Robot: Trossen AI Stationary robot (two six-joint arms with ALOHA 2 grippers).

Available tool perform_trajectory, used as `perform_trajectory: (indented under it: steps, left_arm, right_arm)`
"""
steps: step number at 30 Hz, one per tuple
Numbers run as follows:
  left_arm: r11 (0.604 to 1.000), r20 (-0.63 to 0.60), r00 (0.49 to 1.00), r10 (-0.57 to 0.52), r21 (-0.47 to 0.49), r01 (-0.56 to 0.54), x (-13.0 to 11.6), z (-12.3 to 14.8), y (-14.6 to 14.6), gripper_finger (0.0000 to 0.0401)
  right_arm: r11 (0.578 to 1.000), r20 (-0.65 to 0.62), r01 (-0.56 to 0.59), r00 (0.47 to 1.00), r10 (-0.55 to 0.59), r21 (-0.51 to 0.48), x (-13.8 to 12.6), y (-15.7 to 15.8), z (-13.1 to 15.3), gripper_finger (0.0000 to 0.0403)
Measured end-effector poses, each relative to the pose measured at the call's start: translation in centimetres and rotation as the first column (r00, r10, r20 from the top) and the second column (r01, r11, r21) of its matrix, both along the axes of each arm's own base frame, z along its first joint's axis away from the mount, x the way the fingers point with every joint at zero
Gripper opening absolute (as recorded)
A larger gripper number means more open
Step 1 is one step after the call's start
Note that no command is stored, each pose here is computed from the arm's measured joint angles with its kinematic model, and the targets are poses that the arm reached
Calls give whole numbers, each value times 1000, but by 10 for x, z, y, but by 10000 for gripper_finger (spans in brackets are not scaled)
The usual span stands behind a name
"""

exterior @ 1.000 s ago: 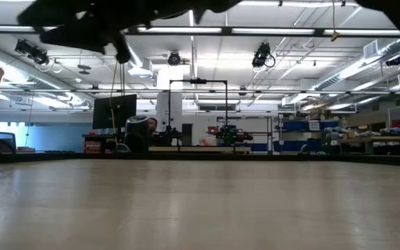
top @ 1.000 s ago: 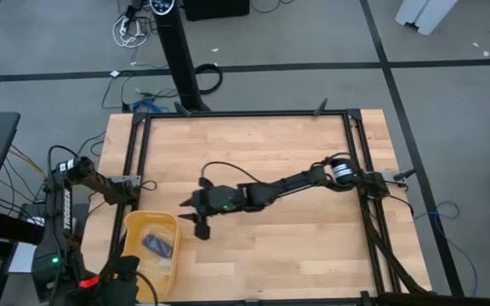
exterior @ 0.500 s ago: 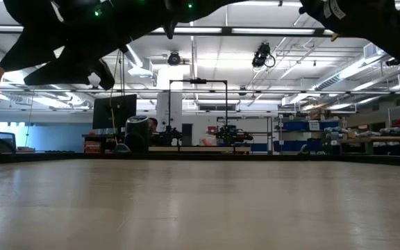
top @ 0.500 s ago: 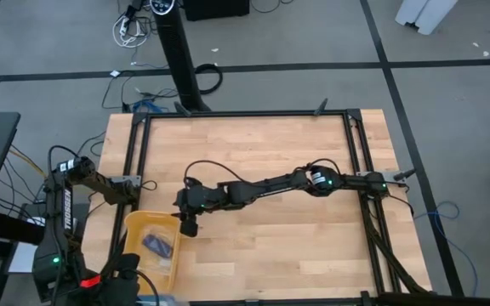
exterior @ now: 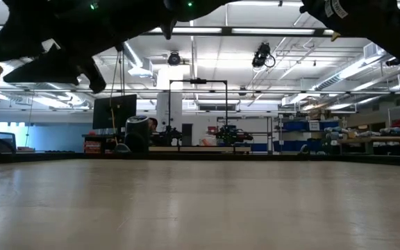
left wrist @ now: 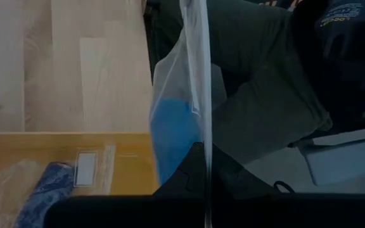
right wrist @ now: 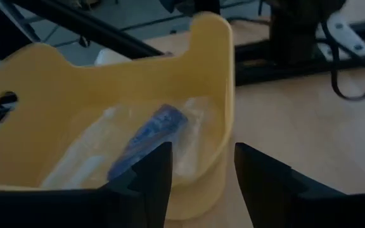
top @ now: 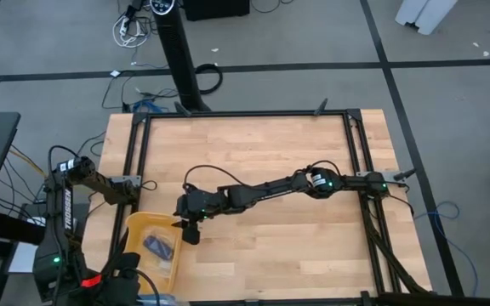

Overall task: Roll bandage
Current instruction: Put the transparent zip bag with the blue bandage into the yellow bin

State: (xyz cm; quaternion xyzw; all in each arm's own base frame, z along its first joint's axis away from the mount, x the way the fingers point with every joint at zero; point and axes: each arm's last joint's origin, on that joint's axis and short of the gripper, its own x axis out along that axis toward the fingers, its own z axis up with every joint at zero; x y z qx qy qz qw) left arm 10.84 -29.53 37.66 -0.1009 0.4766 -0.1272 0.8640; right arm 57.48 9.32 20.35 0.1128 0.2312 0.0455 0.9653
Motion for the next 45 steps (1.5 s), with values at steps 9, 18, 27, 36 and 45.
perform_trajectory:
  steps: [9,18,27,36,45]
  left_arm:
    - [1000,0,1000,7,23,-7,1,-1,2,0]
    - [1000,3,1000,8,25,-8,1,-1,2,0]
    - [999,14,1000,14,29,-14,1,-1,3,0]
    - [999,28,1000,3,51,-4,1,-1,4,0]
    - [996,21,1000,18,90,-19,0,-3,7,0]
  right_arm:
    - [1000,-19,16,1000,-15,12,1,-4,-4,112]
    - [1000,-25,-6,1000,6,-27,0,-4,-5,10]
    - [996,-26,-40,999,38,-83,-2,-1,1,9]
    - [930,-115,-147,987,114,-338,-30,19,44,41]
    - [746,-198,-409,912,361,-525,-44,61,38,49]
